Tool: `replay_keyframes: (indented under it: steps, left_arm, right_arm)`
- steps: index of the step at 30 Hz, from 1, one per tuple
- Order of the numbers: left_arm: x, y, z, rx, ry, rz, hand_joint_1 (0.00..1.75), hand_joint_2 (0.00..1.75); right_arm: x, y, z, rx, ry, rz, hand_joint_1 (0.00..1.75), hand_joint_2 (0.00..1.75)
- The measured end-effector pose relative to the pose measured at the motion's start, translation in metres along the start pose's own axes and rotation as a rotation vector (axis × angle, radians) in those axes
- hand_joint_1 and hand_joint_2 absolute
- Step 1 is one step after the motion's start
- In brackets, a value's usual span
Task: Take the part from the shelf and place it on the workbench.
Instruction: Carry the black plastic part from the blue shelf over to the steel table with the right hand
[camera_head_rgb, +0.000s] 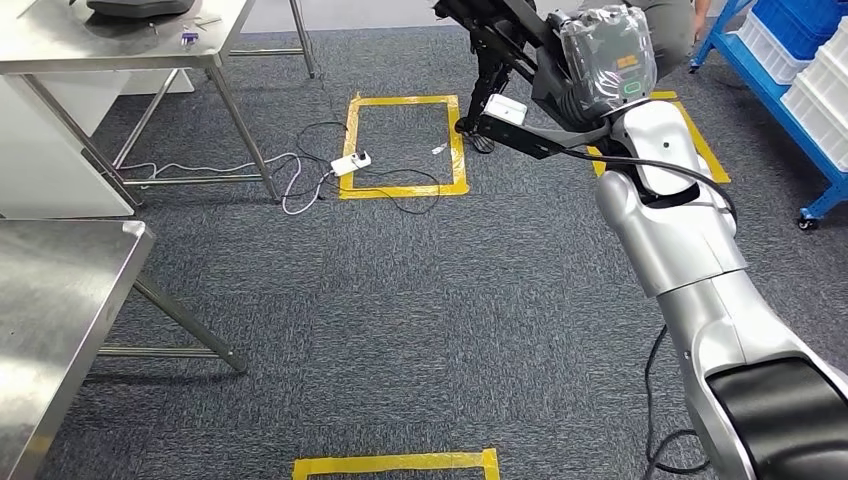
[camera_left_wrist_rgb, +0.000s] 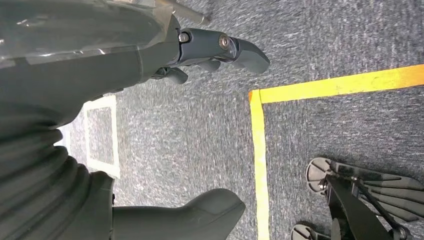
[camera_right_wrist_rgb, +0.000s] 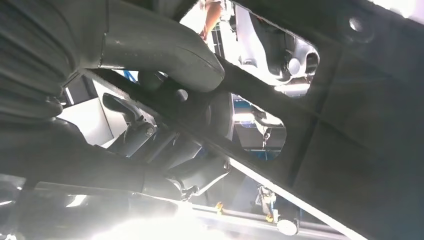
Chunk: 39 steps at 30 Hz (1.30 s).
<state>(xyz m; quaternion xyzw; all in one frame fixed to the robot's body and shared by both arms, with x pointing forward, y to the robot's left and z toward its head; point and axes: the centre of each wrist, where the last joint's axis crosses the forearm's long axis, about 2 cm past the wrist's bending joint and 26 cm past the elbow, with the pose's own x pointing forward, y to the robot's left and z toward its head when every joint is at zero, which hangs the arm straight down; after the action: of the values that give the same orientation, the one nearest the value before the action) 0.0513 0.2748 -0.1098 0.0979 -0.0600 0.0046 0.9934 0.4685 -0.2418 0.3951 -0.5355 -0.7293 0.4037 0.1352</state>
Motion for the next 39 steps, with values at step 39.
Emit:
replay_keyframes:
  steps: [39]
  left_arm:
    - [0.001,0.032,-0.006,0.182,-0.122,0.071,0.00,1.75]
  right_arm:
    - [-0.003,0.001,0.008,0.003,-0.010,-0.005,1.71,1.75]
